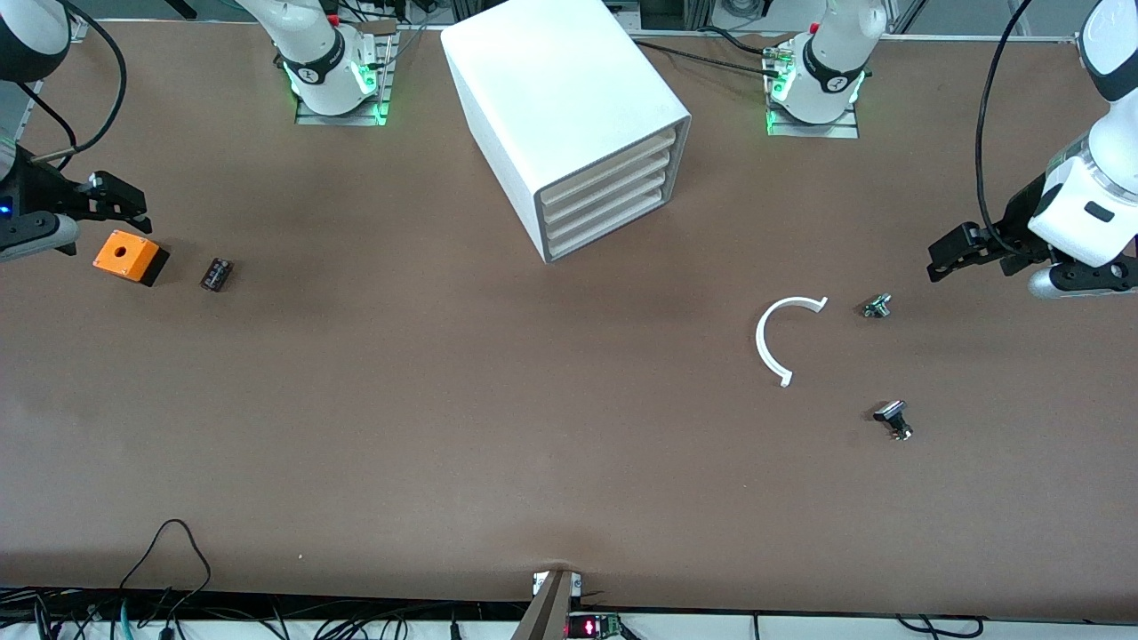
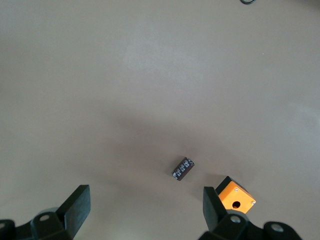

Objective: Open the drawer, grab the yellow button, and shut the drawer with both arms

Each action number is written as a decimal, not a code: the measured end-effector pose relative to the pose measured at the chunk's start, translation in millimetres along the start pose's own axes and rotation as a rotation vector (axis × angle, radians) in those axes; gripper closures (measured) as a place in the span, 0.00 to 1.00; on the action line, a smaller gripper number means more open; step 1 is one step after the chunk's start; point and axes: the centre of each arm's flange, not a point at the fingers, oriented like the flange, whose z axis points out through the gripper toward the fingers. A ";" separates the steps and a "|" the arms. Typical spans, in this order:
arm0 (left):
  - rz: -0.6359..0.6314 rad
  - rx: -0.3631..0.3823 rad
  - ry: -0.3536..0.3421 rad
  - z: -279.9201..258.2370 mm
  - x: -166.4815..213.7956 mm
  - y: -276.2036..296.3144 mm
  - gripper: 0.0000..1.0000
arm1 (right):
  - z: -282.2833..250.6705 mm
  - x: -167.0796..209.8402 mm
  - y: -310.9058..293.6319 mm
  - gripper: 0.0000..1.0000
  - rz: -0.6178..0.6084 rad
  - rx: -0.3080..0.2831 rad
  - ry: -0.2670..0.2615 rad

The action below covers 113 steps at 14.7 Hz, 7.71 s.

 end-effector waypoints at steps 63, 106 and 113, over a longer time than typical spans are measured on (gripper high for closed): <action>0.280 -0.861 -0.903 298.8 -210.2 263.0 0.78 | -26.7 97.4 -256.0 0.00 -0.928 0.077 0.082; 0.378 0.043 -0.035 46.3 -26.0 12.8 0.00 | 58.5 134.3 -575.5 0.00 -1.415 0.033 0.187; 0.278 0.057 -0.052 17.5 -27.3 -21.2 0.00 | 62.6 137.8 -602.4 0.00 -1.459 0.033 0.198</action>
